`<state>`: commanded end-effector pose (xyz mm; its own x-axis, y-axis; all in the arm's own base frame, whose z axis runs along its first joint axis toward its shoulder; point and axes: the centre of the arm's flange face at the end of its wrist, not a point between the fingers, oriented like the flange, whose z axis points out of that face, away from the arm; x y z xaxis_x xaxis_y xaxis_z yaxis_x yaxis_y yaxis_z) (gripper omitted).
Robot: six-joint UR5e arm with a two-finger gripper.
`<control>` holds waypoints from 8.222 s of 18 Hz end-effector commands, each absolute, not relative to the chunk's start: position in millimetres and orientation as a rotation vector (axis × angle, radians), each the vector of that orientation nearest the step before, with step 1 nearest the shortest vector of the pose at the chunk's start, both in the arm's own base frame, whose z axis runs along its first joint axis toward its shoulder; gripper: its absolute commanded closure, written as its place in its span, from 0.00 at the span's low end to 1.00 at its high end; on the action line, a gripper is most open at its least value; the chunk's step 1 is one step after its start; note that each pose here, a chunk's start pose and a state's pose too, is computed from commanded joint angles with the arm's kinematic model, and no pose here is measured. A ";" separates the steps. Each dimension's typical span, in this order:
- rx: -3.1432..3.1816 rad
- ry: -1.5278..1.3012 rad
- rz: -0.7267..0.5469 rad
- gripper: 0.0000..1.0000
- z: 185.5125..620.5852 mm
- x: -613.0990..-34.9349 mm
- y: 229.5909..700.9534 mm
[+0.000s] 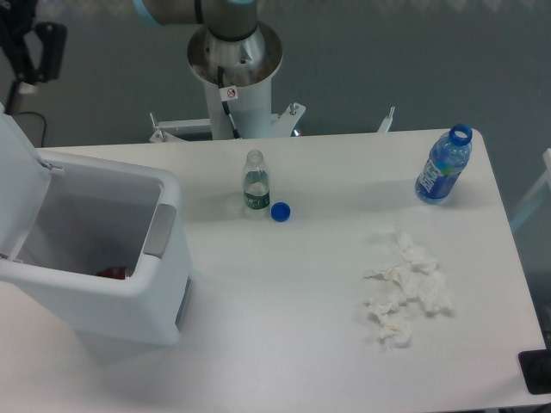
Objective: Close the trash can
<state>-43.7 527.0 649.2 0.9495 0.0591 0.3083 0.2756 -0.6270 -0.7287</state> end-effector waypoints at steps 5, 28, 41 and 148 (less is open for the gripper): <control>-2.253 -0.187 -0.343 0.00 643.0 -25.1 530.7; -2.310 -0.084 -0.380 0.00 614.6 12.8 529.6; -2.321 -0.127 -0.282 0.00 617.0 4.4 522.5; -2.623 -0.273 0.252 0.00 487.6 -189.1 555.6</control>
<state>-189.1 555.6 487.6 0.9631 0.2367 -0.1283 0.1470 -0.8614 -0.4862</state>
